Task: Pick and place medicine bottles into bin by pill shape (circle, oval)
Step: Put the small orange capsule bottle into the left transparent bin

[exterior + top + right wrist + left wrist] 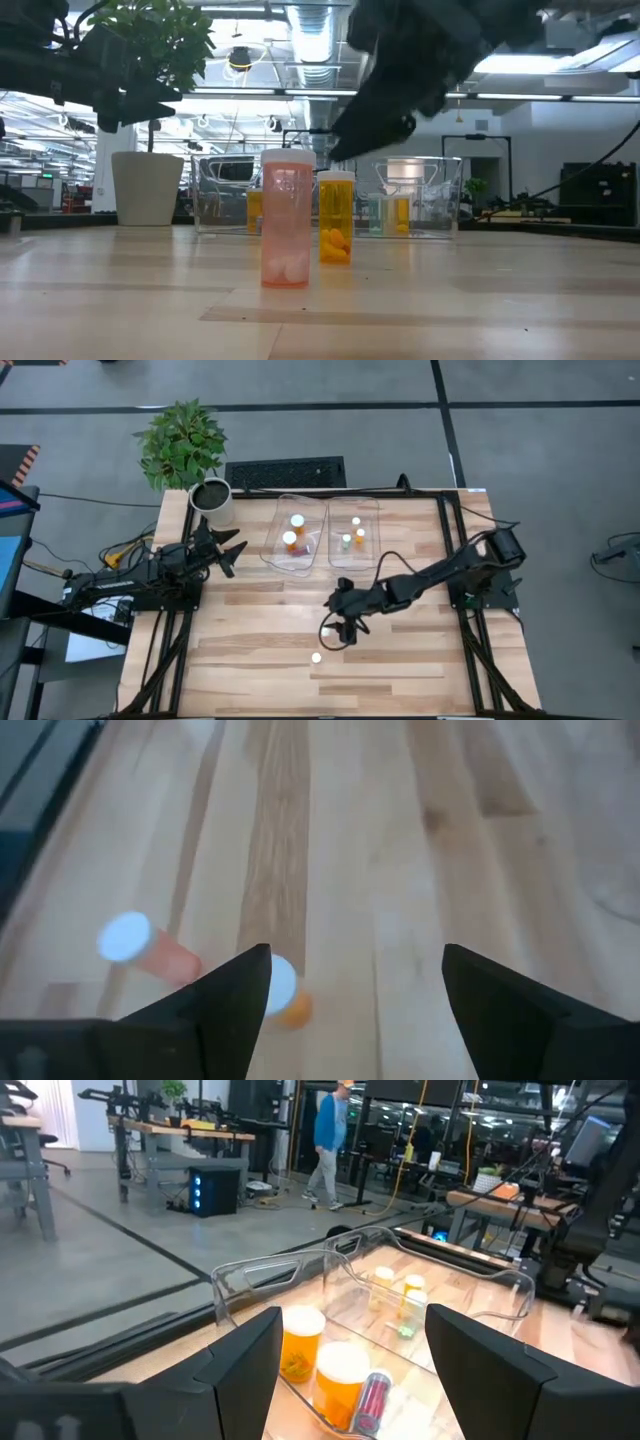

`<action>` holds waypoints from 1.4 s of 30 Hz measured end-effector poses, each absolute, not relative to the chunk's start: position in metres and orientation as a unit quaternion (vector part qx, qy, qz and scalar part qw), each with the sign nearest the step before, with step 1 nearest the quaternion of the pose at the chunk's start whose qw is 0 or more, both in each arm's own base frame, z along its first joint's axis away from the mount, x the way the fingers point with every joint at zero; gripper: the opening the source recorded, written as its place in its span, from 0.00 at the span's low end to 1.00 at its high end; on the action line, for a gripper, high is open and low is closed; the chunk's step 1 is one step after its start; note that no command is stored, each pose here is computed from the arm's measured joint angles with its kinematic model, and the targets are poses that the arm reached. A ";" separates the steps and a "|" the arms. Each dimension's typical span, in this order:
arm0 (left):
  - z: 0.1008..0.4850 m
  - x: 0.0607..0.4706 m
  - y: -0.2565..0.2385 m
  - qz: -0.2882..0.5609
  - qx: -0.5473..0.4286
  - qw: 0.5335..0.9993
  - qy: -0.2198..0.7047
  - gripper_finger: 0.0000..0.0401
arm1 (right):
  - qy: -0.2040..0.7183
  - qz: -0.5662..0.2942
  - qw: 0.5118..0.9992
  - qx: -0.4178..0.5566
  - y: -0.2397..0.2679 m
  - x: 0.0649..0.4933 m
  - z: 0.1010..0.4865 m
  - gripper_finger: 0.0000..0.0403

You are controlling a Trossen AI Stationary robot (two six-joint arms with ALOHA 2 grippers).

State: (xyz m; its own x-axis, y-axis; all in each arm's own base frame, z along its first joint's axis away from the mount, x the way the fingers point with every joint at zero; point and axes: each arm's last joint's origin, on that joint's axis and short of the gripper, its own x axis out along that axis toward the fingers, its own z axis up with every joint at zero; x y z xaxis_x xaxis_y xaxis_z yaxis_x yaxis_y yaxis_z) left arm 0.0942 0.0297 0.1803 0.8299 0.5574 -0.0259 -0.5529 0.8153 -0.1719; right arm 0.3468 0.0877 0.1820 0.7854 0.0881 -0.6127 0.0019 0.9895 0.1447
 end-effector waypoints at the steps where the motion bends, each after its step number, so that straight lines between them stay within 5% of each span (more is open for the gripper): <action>1: 0.180 0.094 0.030 0.291 -0.088 0.952 -0.013 0.60 | 0.331 0.026 0.941 0.061 0.090 0.349 0.175 0.76; 11: 0.180 0.094 0.030 0.291 -0.108 0.950 -0.020 0.60 | 0.323 0.065 0.943 0.038 0.105 0.362 0.142 0.76; 31: 0.179 0.094 0.030 0.294 -0.103 0.950 -0.014 0.60 | 0.316 0.064 0.947 0.001 0.096 0.361 0.151 0.76; 42: 0.180 0.094 0.030 0.292 -0.106 0.950 -0.016 0.60 | 0.260 0.151 0.953 -0.042 0.097 0.366 0.164 0.75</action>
